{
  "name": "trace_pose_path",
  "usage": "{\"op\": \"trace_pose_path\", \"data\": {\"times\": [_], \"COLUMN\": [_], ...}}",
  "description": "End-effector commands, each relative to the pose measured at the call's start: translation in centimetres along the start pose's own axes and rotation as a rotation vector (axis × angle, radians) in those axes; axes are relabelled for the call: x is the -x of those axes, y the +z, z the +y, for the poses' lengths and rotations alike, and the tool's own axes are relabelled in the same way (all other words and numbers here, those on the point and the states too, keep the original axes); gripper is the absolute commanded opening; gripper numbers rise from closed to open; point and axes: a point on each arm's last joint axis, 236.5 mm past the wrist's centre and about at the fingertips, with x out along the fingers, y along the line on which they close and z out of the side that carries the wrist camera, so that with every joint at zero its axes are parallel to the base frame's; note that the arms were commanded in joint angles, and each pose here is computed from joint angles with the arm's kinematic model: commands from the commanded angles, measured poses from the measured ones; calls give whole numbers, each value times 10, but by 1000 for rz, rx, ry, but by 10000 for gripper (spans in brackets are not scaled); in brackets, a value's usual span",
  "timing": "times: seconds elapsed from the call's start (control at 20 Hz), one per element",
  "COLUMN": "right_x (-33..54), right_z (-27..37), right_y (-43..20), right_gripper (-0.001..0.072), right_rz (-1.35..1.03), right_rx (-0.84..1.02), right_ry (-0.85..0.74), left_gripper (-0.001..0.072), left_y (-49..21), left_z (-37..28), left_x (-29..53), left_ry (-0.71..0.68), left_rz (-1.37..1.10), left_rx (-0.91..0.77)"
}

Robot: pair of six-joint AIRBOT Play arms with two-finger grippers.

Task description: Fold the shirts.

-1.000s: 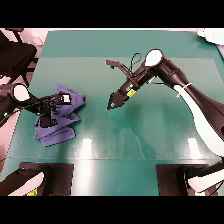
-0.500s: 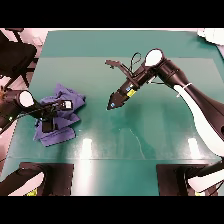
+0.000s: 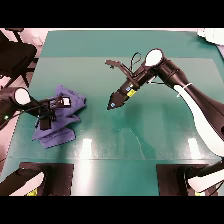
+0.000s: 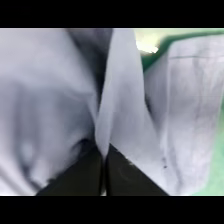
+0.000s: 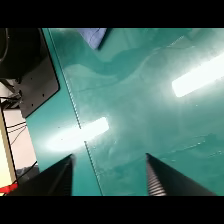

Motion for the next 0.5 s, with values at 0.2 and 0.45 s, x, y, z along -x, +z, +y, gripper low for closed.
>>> {"op": "trace_pose_path", "data": {"times": [0.2, 0.45], "right_x": [56, 181], "right_z": [6, -1], "right_y": [19, 32], "right_gripper": [386, 507], "right_rz": [-169, -512], "right_rx": [-32, -99], "right_ry": [-84, -243], "left_gripper": [23, 23], "left_y": [139, 223], "left_z": [16, 48], "left_x": [124, 249], "left_ry": [62, 63], "left_rz": [-575, -1147], "left_rx": [38, 324]}}
